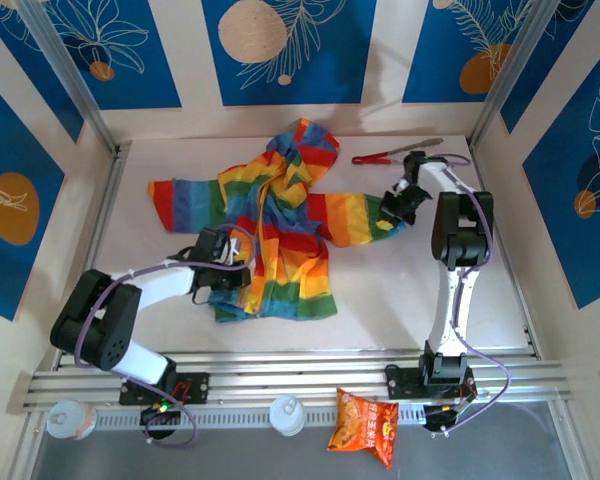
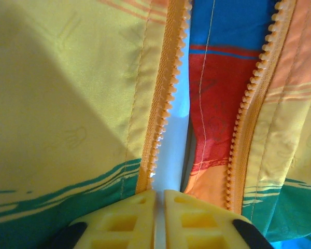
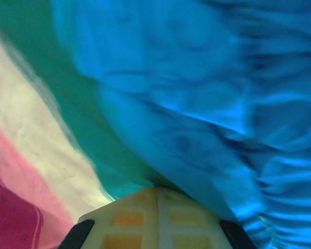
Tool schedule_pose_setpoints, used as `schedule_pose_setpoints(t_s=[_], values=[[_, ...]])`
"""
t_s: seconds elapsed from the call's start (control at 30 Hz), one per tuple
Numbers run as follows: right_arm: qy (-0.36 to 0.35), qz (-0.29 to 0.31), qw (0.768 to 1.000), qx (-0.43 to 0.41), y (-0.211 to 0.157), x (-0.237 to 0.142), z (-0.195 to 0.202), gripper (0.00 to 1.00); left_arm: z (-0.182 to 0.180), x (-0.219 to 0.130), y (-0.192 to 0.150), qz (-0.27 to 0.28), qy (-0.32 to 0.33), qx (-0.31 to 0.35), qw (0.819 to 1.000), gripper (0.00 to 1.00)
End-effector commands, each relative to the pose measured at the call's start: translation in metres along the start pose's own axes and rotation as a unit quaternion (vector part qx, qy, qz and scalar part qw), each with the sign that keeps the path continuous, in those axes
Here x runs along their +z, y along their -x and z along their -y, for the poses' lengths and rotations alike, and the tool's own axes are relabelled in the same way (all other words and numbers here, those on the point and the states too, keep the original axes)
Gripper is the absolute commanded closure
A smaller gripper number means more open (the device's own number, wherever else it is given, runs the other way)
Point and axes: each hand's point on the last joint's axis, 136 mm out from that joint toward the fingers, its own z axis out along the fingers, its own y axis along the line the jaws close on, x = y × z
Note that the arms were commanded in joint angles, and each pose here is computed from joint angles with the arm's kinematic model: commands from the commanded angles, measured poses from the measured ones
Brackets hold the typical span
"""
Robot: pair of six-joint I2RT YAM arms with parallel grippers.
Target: Zip up the jacket
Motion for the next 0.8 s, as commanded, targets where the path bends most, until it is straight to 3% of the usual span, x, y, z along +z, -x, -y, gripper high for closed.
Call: schedule_pose_setpoints(t_s=[0.0,0.23,0.33,0.47,0.63,0.77], values=[[-0.024,-0.014,0.999,0.014,-0.003,-0.007,0.026,0.99,0.012,-0.027,0.03,0.028,-0.011,0.015,0.999,0.8],[-0.059,0.0,0.998,-0.013,0.004,-0.013,0.023,0.99,0.011,-0.065,0.115,0.1,0.02,0.022,0.995,0.63],[-0.089,0.007,0.996,-0.023,0.01,-0.017,0.027,0.98,-0.012,-0.058,0.154,0.112,0.051,-0.016,0.992,0.62],[-0.107,0.009,0.994,-0.027,0.021,-0.018,0.029,0.98,-0.056,-0.026,0.194,0.086,0.071,-0.102,0.988,0.65],[-0.135,0.01,0.99,-0.036,0.033,-0.019,0.035,0.98,-0.113,0.005,0.21,0.048,0.099,-0.186,0.976,0.73],[-0.158,0.012,0.987,-0.033,0.042,-0.021,0.047,0.98,-0.145,-0.001,0.207,0.052,0.123,-0.221,0.966,0.74]])
